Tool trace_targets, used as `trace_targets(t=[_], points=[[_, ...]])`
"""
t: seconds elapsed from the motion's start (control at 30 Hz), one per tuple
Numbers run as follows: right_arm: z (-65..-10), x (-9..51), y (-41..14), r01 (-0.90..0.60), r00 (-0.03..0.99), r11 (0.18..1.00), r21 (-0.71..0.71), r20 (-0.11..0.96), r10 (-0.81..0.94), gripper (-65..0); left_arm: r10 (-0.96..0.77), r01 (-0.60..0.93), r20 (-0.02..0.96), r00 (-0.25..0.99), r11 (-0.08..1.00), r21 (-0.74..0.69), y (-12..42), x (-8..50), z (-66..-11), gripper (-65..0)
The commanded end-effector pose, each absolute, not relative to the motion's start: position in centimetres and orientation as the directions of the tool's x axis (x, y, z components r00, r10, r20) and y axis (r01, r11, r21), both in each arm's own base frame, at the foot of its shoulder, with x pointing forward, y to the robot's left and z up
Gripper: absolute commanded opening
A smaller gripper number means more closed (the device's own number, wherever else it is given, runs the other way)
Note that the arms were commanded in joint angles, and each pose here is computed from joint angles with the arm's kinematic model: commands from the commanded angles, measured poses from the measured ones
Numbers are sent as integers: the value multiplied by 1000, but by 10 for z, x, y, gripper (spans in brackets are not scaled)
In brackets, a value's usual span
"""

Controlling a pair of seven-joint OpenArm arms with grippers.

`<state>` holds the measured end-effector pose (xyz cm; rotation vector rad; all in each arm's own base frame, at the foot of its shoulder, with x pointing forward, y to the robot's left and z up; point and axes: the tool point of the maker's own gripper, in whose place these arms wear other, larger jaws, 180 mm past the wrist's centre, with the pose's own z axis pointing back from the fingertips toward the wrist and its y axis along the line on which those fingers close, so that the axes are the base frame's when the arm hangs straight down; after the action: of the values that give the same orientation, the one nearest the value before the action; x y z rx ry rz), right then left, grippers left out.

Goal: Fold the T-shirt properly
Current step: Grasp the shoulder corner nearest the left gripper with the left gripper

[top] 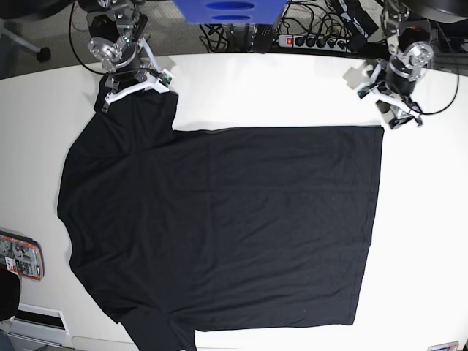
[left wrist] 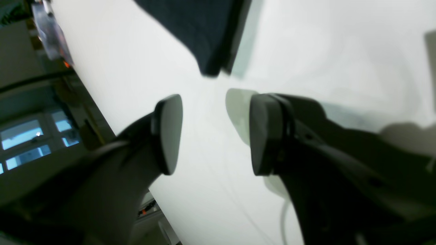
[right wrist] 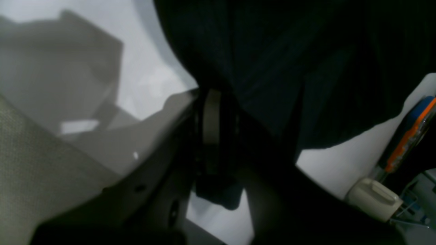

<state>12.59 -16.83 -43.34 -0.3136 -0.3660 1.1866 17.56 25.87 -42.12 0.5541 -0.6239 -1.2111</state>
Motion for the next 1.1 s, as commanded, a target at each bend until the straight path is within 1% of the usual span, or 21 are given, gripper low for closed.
trace_targets(t=[0.0, 0.27, 0.33, 0.47, 0.57, 0.63, 0.67, 0.73, 0.77, 0.8, 1.07], points=[[-435, 119, -169, -854, 322, 333, -400, 97, 942, -650, -965, 672, 153, 212, 258, 695, 255, 182, -418, -339], [-435, 119, -169, -854, 322, 333, -400, 97, 942, -650, -970, 671, 178, 165, 243, 701, 235, 206, -423, -344], [-435, 119, -169, -854, 322, 333, -400, 97, 942, -650, -973, 683, 160, 164, 229, 694, 236, 210, -431, -344], [-435, 119, -169, -854, 322, 333, -400, 97, 942, -650, -985, 716, 85, 148, 166, 678, 244, 203, -443, -345], [-435, 119, -169, -854, 322, 333, -400, 97, 942, -650, -985, 718, 86, 151, 168, 675, 244, 202, -444, -355], [-435, 119, -169, -854, 322, 333, -400, 97, 942, -650, -985, 719, 84, 150, 167, 675, 244, 202, -444, -392], [-435, 119, -169, -854, 322, 333, -400, 97, 942, -650, -985, 719, 84, 150, 167, 675, 244, 202, -444, -429], [-435, 119, -169, -854, 322, 333, -400, 97, 942, -650, -985, 716, 87, 151, 170, 677, 244, 203, -444, -539], [-435, 119, -169, -854, 322, 333, -400, 97, 942, -650, -985, 714, 88, 151, 170, 679, 244, 205, -443, -616], [-435, 119, -169, -854, 322, 333, -400, 97, 942, -650, -985, 711, 90, 149, 170, 682, 244, 206, -442, -650], [-435, 119, -169, -853, 321, 334, -400, 101, 942, -650, -986, 644, 103, 128, 162, 748, 239, 235, -416, -650]])
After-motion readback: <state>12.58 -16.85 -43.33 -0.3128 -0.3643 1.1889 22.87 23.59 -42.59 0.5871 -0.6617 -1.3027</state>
